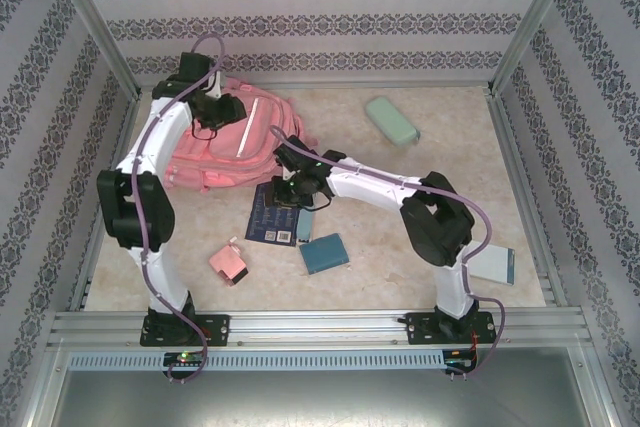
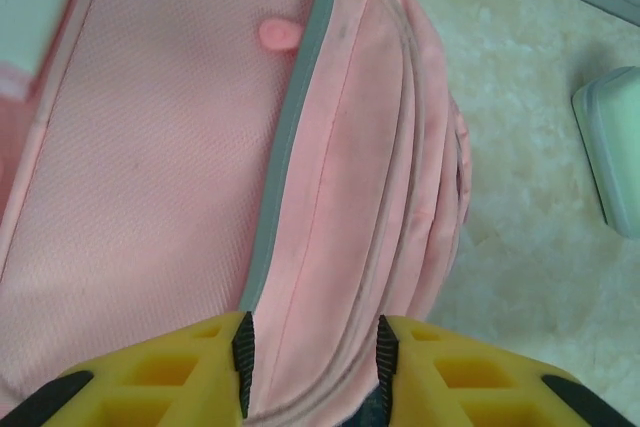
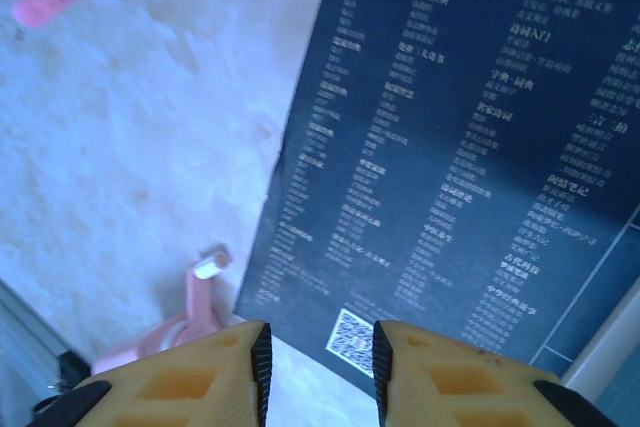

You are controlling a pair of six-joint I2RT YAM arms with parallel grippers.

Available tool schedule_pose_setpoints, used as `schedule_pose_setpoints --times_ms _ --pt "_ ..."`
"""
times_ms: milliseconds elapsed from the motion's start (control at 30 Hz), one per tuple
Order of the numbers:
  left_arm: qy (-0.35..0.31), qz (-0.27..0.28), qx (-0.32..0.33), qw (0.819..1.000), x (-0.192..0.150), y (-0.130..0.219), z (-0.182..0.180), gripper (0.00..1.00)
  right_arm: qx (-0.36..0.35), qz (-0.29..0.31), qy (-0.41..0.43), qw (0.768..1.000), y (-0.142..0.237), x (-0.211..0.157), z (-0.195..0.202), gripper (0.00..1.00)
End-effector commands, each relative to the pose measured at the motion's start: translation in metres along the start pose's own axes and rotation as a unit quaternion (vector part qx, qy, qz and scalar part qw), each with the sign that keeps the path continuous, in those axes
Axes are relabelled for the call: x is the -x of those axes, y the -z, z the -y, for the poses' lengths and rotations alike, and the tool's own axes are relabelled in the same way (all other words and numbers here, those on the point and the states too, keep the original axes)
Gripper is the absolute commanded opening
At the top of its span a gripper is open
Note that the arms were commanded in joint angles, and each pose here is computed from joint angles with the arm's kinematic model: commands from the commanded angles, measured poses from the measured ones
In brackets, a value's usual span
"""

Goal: Pack books, pencil case, and school supplies into a backpack

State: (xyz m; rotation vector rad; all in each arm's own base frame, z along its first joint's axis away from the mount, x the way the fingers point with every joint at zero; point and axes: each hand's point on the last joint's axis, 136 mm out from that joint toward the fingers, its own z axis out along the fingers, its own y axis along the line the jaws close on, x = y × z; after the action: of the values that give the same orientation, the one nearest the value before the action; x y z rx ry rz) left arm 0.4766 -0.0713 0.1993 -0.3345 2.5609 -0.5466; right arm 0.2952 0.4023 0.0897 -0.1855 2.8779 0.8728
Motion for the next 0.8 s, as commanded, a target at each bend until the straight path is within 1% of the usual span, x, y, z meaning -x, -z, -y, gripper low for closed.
schedule_pose_setpoints --times_ms 0,133,233,467,633,700,767 --pt "0.009 0.030 -0.028 0.999 -0.003 0.025 0.009 0.39 -0.076 -0.029 0.007 0.997 -0.002 -0.011 0.029 0.36" --pt "0.015 0.017 -0.029 0.999 -0.034 0.035 0.003 0.40 -0.133 -0.056 0.009 0.989 0.000 -0.025 0.057 0.36" --pt "0.023 0.006 -0.036 0.999 -0.058 0.040 -0.001 0.40 -0.161 -0.067 0.007 0.985 0.003 -0.032 0.078 0.37" --pt "0.031 -0.050 -0.045 0.997 -0.126 0.031 -0.006 0.41 -0.217 -0.068 -0.005 0.974 0.024 -0.034 0.125 0.37" --pt "0.052 -0.093 -0.055 0.993 -0.171 0.011 -0.008 0.41 -0.229 -0.055 -0.010 0.972 0.040 -0.026 0.145 0.38" --pt "0.050 -0.111 -0.054 0.991 -0.188 0.002 -0.007 0.41 -0.216 -0.045 0.000 0.975 0.043 -0.022 0.140 0.39" --pt "0.046 -0.129 -0.047 0.989 -0.203 -0.008 -0.009 0.41 -0.181 -0.019 0.015 0.983 0.042 -0.015 0.124 0.41"
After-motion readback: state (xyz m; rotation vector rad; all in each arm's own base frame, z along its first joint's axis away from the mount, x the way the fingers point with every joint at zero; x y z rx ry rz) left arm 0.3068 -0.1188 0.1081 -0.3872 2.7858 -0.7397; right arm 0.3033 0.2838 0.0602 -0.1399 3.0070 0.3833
